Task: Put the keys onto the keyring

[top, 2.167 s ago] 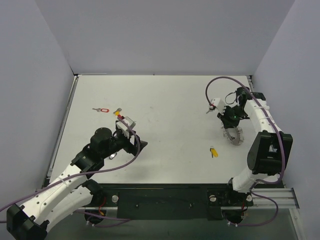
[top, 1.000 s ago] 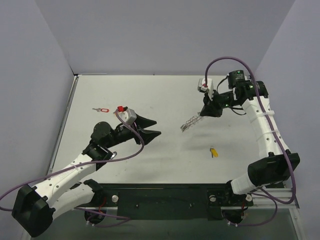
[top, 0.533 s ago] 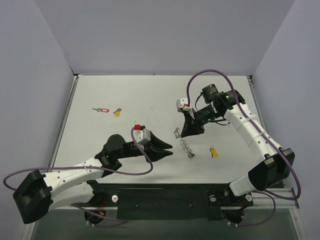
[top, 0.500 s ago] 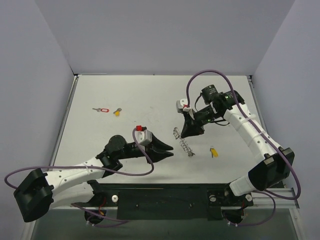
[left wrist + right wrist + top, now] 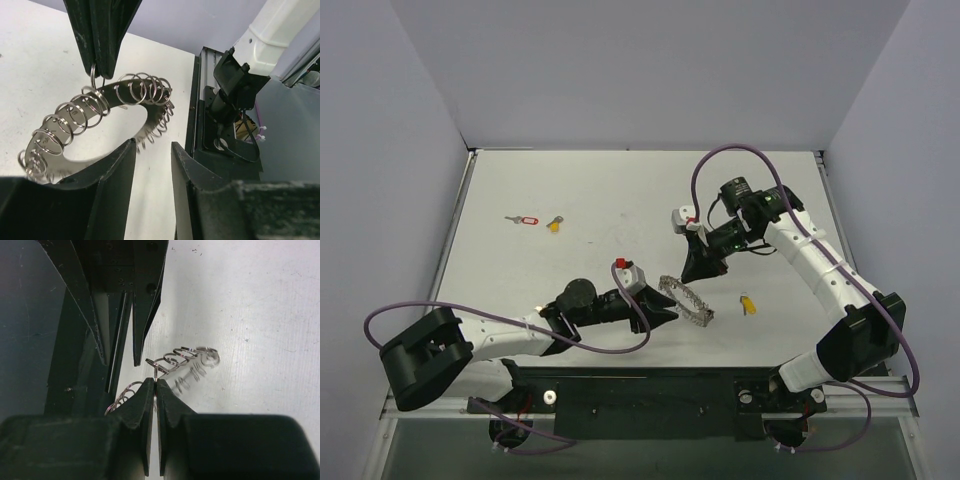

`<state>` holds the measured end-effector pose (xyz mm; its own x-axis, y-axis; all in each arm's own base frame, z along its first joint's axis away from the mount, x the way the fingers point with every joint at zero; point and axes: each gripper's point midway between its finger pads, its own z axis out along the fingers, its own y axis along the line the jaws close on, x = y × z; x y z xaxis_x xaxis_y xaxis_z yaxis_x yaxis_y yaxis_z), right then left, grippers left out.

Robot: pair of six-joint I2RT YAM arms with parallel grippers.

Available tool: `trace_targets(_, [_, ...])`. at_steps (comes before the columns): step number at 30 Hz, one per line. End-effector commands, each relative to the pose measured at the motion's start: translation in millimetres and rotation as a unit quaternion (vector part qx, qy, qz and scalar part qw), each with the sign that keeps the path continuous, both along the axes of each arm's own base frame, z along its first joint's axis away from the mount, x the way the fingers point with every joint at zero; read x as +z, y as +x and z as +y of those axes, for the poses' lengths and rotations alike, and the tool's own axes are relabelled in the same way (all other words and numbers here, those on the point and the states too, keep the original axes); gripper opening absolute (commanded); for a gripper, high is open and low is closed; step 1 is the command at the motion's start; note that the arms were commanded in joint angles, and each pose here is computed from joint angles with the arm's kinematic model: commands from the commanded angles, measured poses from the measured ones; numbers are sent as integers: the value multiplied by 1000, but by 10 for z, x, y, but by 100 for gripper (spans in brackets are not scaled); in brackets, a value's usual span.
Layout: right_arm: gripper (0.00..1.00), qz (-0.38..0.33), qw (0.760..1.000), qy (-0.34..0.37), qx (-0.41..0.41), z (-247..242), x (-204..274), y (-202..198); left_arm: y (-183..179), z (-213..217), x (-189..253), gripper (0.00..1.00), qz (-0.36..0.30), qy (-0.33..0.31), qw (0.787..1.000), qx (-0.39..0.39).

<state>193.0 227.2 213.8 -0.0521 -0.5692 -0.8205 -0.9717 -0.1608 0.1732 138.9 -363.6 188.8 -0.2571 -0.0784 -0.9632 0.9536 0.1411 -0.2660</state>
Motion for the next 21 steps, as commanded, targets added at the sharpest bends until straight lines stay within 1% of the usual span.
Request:
trace_targets(1, [0, 13, 999, 34, 20, 63, 105, -130, 73, -62, 410, 45, -27, -71, 997, 32])
trace_targets(3, [0, 13, 999, 33, 21, 57, 93, -139, 101, -52, 408, 49, -27, -75, 996, 45])
trace_targets(8, [0, 15, 999, 32, 21, 56, 81, -140, 136, -69, 419, 52, -25, -88, 994, 53])
trace_targets(10, [0, 15, 999, 32, 21, 54, 81, -143, 176, -80, 423, 57, -22, -91, 994, 61])
trace_targets(13, [0, 17, 999, 31, 21, 54, 65, -144, 224, -61, 457, 61, -25, -97, 992, 78])
trace_targets(18, [0, 21, 999, 31, 23, 61, 51, -150, 312, 12, 492, 63, -37, -99, 988, 111])
trace_targets(21, [0, 22, 999, 31, 23, 65, 44, -152, 300, 35, 531, 63, -46, -105, 987, 111])
